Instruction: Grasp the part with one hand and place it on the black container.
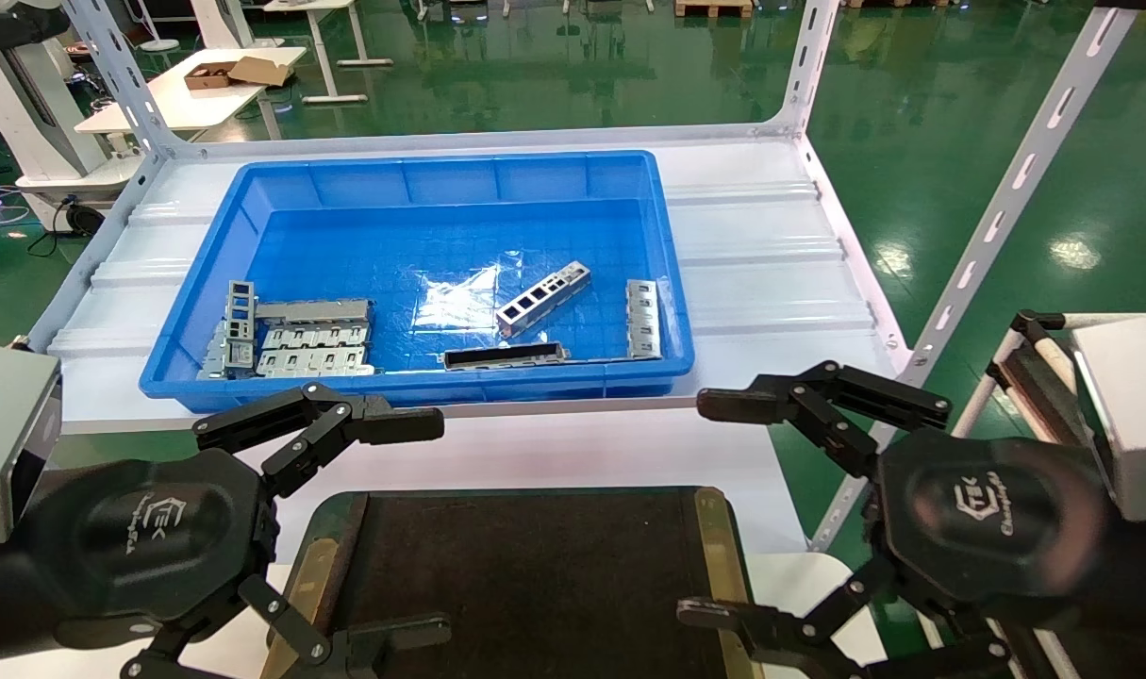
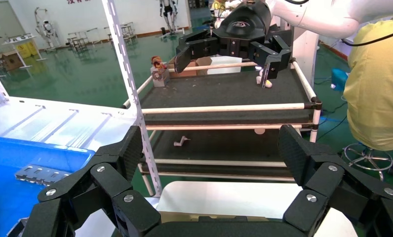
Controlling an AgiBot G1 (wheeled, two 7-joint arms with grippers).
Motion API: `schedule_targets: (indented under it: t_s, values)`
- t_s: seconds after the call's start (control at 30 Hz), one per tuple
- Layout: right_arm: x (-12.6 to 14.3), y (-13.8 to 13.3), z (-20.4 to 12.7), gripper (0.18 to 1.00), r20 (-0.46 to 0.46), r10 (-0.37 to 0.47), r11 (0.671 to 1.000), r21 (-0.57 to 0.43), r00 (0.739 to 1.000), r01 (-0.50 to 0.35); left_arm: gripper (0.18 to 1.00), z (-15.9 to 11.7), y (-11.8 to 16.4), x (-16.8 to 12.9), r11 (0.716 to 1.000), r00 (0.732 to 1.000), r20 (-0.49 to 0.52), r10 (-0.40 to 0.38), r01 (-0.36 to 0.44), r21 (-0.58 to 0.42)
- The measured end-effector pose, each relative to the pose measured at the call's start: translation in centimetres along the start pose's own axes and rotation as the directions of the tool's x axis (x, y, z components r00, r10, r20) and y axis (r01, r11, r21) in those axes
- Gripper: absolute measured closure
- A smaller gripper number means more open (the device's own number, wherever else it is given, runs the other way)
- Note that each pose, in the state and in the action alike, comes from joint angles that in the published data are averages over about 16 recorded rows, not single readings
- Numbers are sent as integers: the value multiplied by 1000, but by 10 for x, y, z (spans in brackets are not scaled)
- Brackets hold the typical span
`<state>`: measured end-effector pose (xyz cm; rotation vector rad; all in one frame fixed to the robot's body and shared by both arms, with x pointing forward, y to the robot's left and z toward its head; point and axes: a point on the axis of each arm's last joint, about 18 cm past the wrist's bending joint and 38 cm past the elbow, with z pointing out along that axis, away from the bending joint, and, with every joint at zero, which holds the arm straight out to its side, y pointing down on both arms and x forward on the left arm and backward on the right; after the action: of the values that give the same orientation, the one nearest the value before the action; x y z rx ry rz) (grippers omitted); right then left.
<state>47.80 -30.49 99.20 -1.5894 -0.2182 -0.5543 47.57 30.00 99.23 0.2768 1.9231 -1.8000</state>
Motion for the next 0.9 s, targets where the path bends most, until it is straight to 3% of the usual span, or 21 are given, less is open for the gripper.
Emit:
schedule_targets:
  t_s: [0.9]
  values:
    - [0, 0, 0, 178, 0, 0, 1000, 0, 1000, 0, 184, 0, 0, -2, 1000, 1000, 8, 4, -4, -1]
